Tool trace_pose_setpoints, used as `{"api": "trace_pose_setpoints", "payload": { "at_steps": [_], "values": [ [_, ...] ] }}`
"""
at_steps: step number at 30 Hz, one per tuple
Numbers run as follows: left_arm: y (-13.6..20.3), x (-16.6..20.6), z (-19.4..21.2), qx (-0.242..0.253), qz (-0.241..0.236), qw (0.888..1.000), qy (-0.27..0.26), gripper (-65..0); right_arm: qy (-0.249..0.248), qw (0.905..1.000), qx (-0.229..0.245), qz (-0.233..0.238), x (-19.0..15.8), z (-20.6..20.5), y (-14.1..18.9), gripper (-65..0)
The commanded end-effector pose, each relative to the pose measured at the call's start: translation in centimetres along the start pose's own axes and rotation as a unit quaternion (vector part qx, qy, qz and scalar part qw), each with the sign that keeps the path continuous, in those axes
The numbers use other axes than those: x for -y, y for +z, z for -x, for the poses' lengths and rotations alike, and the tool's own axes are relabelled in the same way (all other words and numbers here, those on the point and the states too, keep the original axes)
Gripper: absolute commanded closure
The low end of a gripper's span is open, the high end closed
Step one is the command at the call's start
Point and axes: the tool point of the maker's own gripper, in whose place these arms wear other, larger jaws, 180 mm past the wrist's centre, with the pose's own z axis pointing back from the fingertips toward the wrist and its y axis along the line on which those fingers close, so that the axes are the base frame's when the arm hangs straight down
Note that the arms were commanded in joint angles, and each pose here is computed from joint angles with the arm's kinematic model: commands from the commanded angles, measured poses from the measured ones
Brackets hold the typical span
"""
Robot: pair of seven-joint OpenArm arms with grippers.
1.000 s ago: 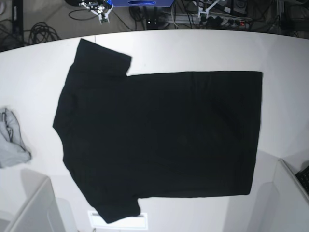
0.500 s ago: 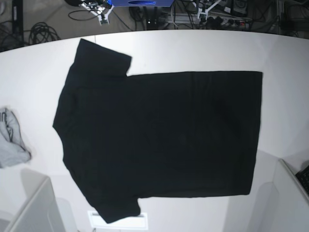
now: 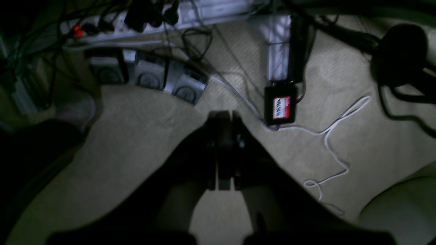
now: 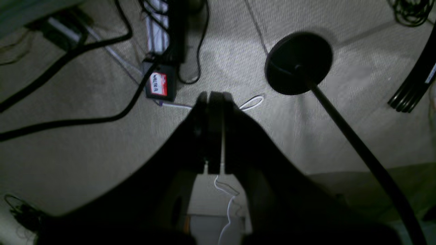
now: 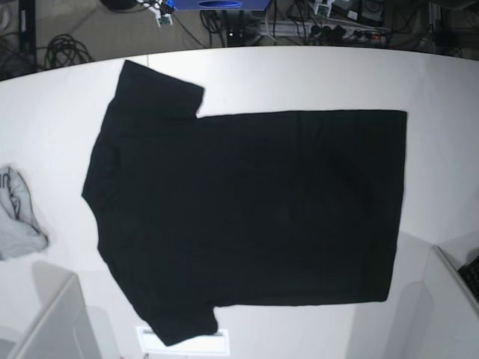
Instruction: Fold the T-shirt properly
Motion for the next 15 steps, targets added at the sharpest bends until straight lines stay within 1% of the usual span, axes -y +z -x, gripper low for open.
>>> {"api": "trace_pose_setpoints", "payload": {
  "at_steps": [1, 4, 7, 12, 15],
  "values": [
    [0.5, -0.1, 1.4, -0.008, 0.0, 1.0, -0.001, 0.0, -0.014, 0.9999, -0.003, 0.006, 0.4, 0.9, 0.5, 0.0],
    [1.7, 0.0, 2.1, 0.001, 0.0, 1.0, -0.001, 0.0, -0.063, 0.9974, 0.014, 0.031, 2.4, 1.1, 1.8, 0.0],
    [3.1, 0.0, 2.0, 0.022, 0.0, 1.0, -0.009, 0.0, -0.088, 0.9941, 0.036, 0.053, 4.3, 0.8, 3.3, 0.0],
    [5.4, 0.0, 0.9, 0.06, -0.001, 0.998, -0.017, 0.0, -0.1, 0.9899, 0.065, 0.077, 6.1, 0.3, 5.8, 0.0],
    [6.7, -2.3, 0.4, 0.076, -0.032, 0.997, 0.005, 0.0, -0.096, 0.9887, 0.082, 0.081, 6.3, 0.0, 7.1, 0.0]
  ]
}}
